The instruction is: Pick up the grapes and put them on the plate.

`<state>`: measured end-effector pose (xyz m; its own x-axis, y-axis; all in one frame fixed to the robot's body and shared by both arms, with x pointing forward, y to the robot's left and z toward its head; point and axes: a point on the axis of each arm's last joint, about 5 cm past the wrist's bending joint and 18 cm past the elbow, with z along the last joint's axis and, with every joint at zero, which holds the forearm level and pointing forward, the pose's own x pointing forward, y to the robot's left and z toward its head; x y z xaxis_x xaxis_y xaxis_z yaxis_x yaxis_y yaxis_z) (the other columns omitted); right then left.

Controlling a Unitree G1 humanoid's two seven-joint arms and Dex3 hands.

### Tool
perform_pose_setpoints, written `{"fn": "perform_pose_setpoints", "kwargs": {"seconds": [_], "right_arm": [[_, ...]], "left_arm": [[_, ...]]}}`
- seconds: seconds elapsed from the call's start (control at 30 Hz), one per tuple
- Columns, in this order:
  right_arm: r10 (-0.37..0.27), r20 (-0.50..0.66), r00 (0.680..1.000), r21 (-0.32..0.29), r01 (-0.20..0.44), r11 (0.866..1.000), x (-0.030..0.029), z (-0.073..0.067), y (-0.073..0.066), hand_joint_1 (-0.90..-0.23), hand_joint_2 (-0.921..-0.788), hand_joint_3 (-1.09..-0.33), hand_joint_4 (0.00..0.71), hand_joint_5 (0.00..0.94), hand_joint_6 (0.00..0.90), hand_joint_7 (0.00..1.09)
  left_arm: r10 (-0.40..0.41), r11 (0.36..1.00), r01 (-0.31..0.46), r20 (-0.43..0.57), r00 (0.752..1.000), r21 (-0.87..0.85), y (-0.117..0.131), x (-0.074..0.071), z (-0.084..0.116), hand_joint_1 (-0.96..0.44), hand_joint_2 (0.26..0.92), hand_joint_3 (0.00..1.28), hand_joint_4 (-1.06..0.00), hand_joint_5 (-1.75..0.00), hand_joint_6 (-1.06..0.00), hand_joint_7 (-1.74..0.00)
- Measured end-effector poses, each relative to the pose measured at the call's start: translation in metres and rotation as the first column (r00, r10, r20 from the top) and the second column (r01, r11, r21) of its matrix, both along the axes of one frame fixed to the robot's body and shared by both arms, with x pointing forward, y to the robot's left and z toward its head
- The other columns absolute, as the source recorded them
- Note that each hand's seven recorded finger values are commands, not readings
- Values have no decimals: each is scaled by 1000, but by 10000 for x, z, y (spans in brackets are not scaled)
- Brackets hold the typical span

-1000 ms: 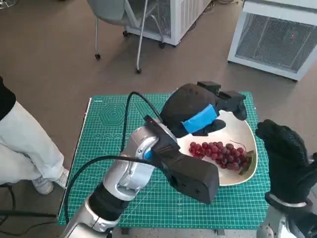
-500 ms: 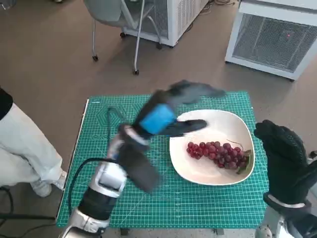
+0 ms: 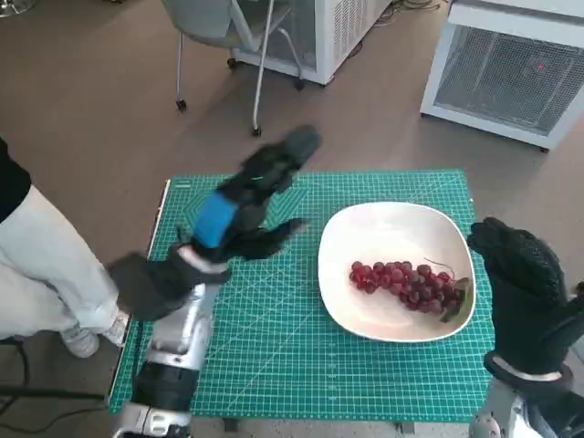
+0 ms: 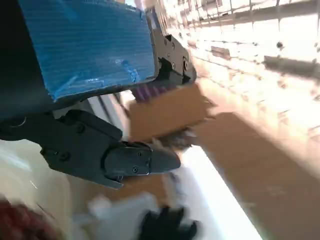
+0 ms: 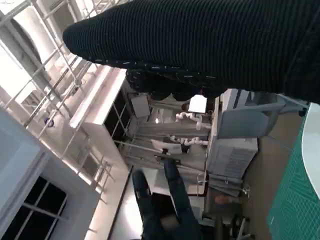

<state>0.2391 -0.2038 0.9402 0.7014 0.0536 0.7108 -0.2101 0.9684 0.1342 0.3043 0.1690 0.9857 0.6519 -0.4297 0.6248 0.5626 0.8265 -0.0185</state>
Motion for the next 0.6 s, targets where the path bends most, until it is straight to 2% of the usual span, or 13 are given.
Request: {"fn": "perform_pose_setpoints", "kwargs": {"seconds": [0.1, 0.27, 0.43, 0.6], "right_arm": [[2, -11, 1000, 0, -2, 1000, 4, 9, 17, -406, -921, -566, 495, 362, 259, 843], [-1, -18, 1000, -11, 1, 1000, 6, 25, 31, -407, -921, -567, 495, 363, 261, 842], [4, -25, 1000, -19, -5, 1000, 11, 30, 49, -406, -921, -569, 493, 364, 263, 840], [6, -29, 1000, -21, -7, 1000, 13, 31, 47, -403, -921, -572, 493, 366, 267, 836]], "left_arm": [[-18, 996, 13, -50, 999, -89, 99, -68, -141, -657, 921, 310, -71, -15, -214, -19], [-18, 991, 3, -106, 994, -137, 164, -170, -294, -651, 921, 283, -78, -14, -205, -16], [-16, 991, 1, -107, 994, -136, 192, -229, -329, -615, 921, 264, -77, -11, -192, -9], [-20, 991, 6, -106, 994, -133, 196, -249, -338, -496, 916, 160, -83, -7, -197, -13]]}}
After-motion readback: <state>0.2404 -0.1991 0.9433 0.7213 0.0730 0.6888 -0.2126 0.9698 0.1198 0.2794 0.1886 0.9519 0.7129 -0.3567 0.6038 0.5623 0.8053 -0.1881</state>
